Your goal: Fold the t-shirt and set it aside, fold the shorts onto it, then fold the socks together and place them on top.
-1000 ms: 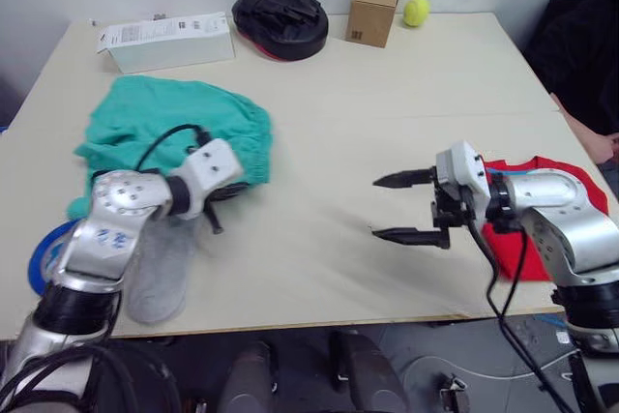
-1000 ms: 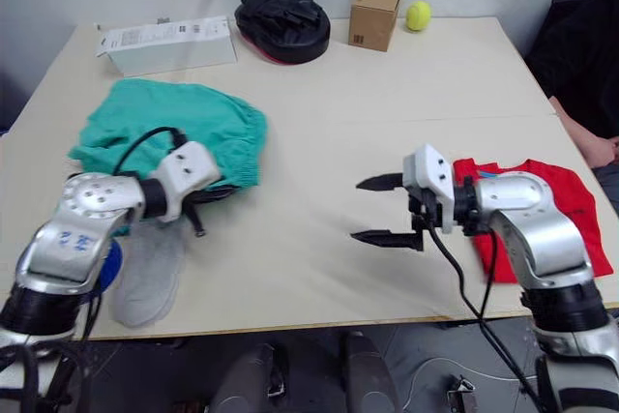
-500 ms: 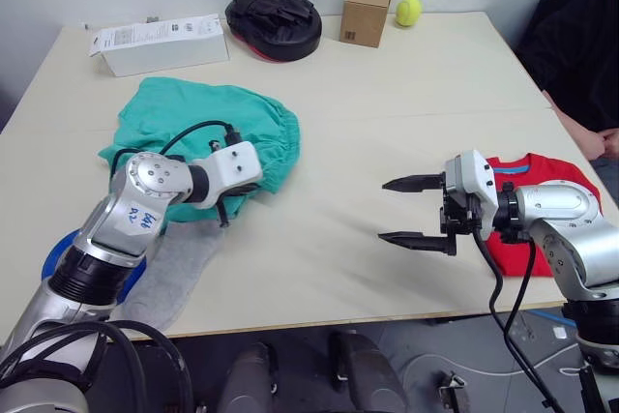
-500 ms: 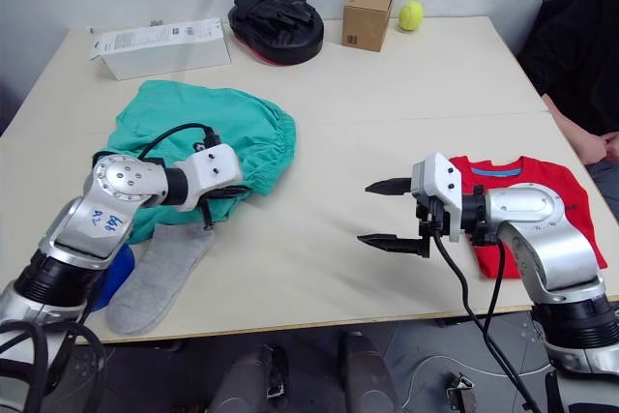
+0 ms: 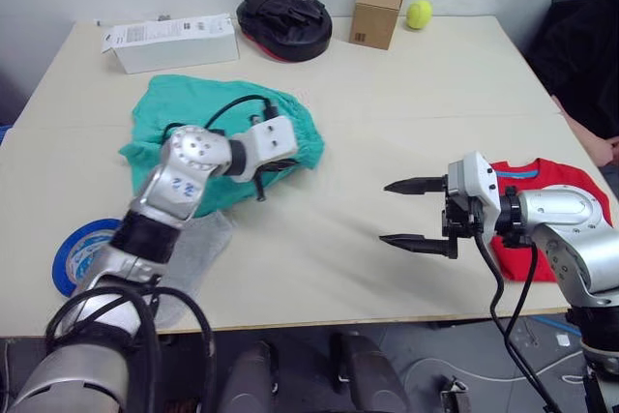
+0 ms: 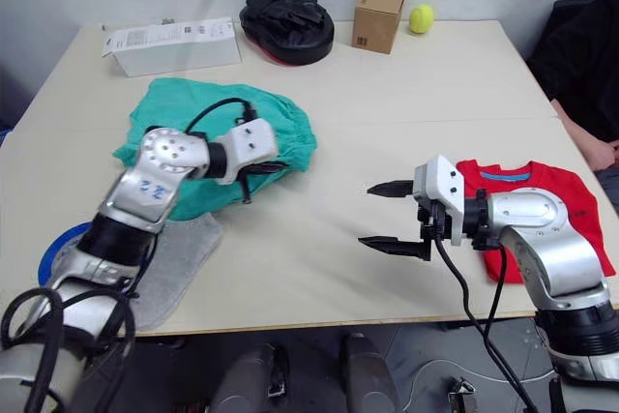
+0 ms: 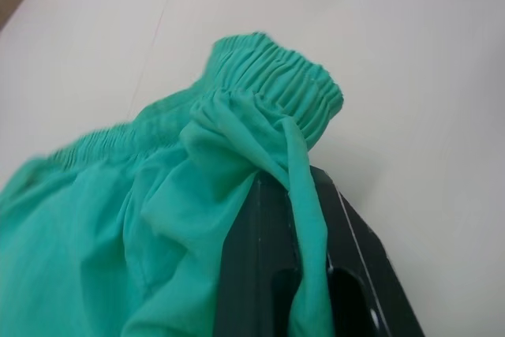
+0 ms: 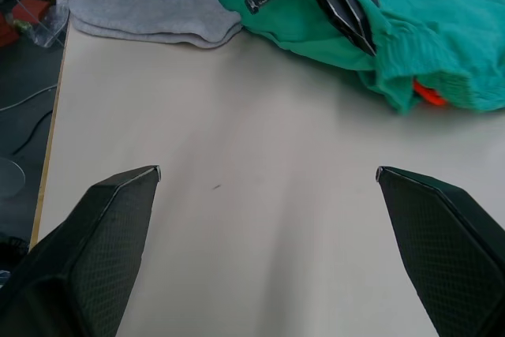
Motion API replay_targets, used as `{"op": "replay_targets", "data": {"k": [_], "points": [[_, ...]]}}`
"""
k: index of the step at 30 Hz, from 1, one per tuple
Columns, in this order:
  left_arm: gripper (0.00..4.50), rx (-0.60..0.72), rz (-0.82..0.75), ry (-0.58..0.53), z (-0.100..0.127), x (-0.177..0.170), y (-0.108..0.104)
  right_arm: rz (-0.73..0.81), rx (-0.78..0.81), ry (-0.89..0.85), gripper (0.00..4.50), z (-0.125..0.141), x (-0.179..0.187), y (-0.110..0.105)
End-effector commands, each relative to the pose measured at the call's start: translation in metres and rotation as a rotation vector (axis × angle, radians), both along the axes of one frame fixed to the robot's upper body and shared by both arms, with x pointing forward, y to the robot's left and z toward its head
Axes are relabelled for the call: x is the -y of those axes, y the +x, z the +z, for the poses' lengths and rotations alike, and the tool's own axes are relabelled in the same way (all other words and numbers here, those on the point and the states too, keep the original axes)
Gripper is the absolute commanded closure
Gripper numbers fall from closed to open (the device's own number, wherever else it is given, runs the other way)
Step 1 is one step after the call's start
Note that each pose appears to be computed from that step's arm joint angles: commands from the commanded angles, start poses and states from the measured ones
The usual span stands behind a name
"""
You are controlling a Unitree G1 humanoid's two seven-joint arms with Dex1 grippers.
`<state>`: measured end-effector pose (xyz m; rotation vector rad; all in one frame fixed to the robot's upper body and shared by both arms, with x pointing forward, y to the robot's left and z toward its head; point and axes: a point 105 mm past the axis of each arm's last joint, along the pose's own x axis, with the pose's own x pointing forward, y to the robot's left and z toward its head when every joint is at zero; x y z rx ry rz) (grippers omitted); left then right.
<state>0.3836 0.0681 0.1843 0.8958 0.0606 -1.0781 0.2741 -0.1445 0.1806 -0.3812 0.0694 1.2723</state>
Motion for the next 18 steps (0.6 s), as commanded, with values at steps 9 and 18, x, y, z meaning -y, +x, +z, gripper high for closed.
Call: {"op": "replay_targets", "data": {"k": [9,18], "points": [[4.47,-0.053,-0.404,0.060,-0.010,0.069,-0.053,-0.017,0.031,-0.042,0.00,0.013,0.015,-0.020],[4.47,-0.224,-0.455,0.044,-0.030,0.096,-0.083,-0.027,0.074,-0.119,0.00,0.012,0.027,-0.022]]}}
